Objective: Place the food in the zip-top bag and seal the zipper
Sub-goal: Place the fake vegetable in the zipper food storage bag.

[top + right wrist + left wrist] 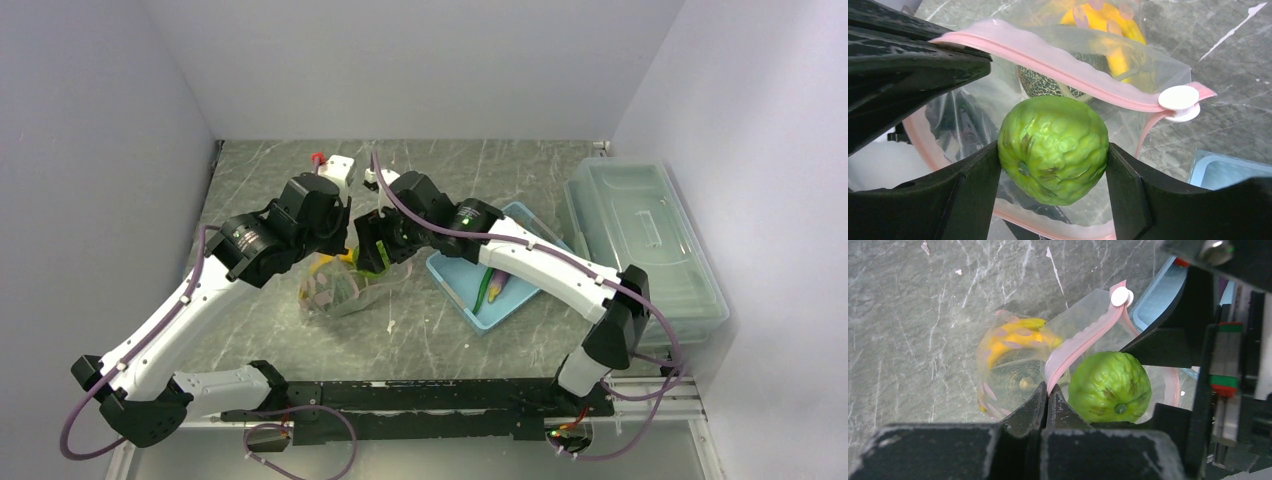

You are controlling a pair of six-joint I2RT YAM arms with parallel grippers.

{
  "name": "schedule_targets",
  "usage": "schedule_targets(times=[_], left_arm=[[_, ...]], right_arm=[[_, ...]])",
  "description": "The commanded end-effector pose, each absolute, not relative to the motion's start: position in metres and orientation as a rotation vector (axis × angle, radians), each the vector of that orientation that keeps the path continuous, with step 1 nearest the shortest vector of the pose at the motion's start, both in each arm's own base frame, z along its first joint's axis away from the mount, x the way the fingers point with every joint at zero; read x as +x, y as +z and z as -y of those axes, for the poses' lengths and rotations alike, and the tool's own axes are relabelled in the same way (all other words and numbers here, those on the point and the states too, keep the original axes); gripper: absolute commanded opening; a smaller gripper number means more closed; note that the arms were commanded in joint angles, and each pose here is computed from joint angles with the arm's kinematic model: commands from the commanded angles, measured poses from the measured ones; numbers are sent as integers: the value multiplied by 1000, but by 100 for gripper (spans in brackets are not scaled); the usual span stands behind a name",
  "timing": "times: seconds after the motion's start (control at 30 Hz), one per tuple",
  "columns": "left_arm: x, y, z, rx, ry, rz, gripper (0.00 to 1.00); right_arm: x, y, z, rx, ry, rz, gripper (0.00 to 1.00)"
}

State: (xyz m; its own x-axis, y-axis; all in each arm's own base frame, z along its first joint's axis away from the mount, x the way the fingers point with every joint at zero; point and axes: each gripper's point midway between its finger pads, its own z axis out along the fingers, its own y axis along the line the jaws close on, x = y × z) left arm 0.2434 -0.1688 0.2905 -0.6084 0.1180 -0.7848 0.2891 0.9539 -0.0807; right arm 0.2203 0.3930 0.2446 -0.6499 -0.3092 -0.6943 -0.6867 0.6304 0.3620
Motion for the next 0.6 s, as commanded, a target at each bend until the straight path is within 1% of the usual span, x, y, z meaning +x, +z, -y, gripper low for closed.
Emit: schedule_targets(times=[0.0, 0.1, 0.2, 0.23, 0.27, 0.3, 0.57], left_arm=[[248, 312, 171, 226, -296, -2169, 0], [247, 312, 171, 225, -297, -2170, 0], [247, 311, 170, 224, -293, -2171, 0], [247, 311, 170, 226, -293, -2170, 0], [247, 311, 170, 227, -293, -2171, 0], [246, 310, 170, 227, -294, -2171, 0], [246, 309, 168, 227, -286, -2171, 0]], right_arm=[[225, 244, -391, -762, 796, -2250, 70], [224, 247, -392, -763, 797, -2242, 75], [225, 251, -391, -755, 796, -2233, 84], [226, 252, -391, -751, 794, -2230, 89], [226, 253, -390, -748, 793, -2225, 97], [226, 255, -390, -745, 793, -2221, 99], [231, 273, -382, -702, 777, -2171, 100]])
